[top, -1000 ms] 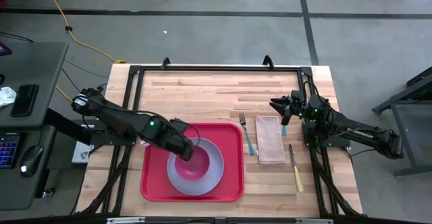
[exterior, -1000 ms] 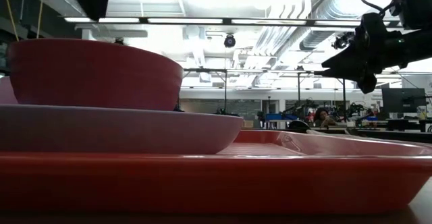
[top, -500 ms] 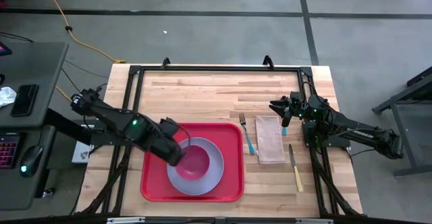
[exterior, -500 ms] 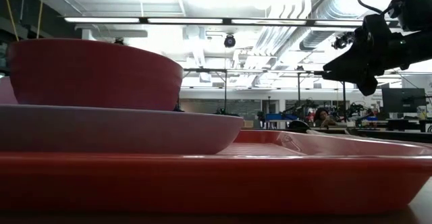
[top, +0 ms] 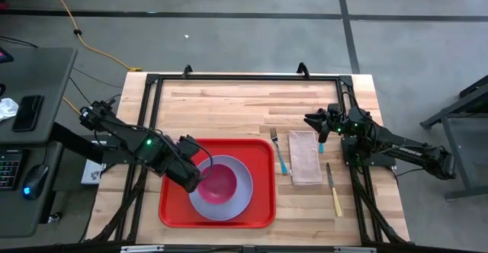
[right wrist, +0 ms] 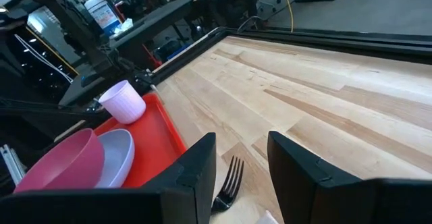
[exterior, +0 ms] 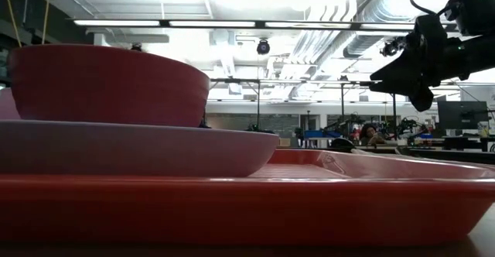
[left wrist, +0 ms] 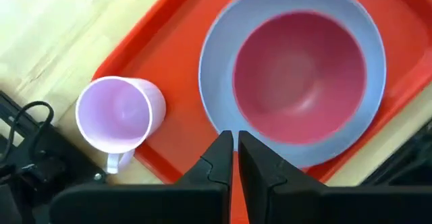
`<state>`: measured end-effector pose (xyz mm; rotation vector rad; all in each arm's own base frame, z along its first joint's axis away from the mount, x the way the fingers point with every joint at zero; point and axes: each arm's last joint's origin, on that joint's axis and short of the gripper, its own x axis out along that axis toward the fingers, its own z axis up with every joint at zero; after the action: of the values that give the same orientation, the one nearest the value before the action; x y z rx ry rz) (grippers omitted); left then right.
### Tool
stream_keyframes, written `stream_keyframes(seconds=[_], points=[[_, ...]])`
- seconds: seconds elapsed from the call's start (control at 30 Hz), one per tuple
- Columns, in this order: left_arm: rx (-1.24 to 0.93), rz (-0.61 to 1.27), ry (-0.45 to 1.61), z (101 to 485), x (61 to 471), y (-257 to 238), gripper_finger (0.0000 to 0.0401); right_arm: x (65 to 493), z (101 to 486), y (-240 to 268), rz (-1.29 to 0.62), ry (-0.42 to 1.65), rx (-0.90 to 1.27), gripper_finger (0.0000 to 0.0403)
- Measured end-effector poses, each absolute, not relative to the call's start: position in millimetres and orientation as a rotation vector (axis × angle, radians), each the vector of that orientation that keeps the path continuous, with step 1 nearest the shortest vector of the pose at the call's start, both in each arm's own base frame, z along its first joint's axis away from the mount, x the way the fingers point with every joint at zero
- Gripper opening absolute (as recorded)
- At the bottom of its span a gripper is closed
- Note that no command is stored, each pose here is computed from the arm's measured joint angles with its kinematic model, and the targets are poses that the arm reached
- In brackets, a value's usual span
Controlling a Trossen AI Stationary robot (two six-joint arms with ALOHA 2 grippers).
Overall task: Set up tray
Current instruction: Put the brown table napkin to the right of the white plate on the red tray
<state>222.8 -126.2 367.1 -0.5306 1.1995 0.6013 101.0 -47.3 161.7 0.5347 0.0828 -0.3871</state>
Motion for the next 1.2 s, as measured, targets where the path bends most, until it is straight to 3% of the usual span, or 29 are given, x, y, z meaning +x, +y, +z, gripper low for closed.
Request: stream_keyframes(seconds=[0.23, 0.6, 0.73, 0.93, 1.2], points=[[-0.530, 0.606, 1.165, 370.0, 221.1, -124.1, 0.0052, 101.1, 162.0, -47.1, -0.374, 0.094, 0.472, 0.0112], [-0.521, 0.643, 0.797, 413.9, 175.4, -87.2, 0.0051, 102.8, 166.8, -44.0, -0.240, 0.080, 0.422, 0.0112], [-0.504, 0.624, 0.748, 419.7, 158.2, -75.8, 0.0053, 103.1, 167.8, -43.4, -0.214, 0.077, 0.389, 0.0112], [-0.540, 0.627, 0.709, 400.1, 142.3, -65.7, 0.0051, 103.2, 168.1, -43.1, -0.200, 0.081, 0.339, 0.0112], [-0.648, 0.531, 0.612, 343.1, 128.5, -57.8, 0.0052, 103.4, 172.8, -41.9, -0.154, 0.099, 0.300, 0.0112]])
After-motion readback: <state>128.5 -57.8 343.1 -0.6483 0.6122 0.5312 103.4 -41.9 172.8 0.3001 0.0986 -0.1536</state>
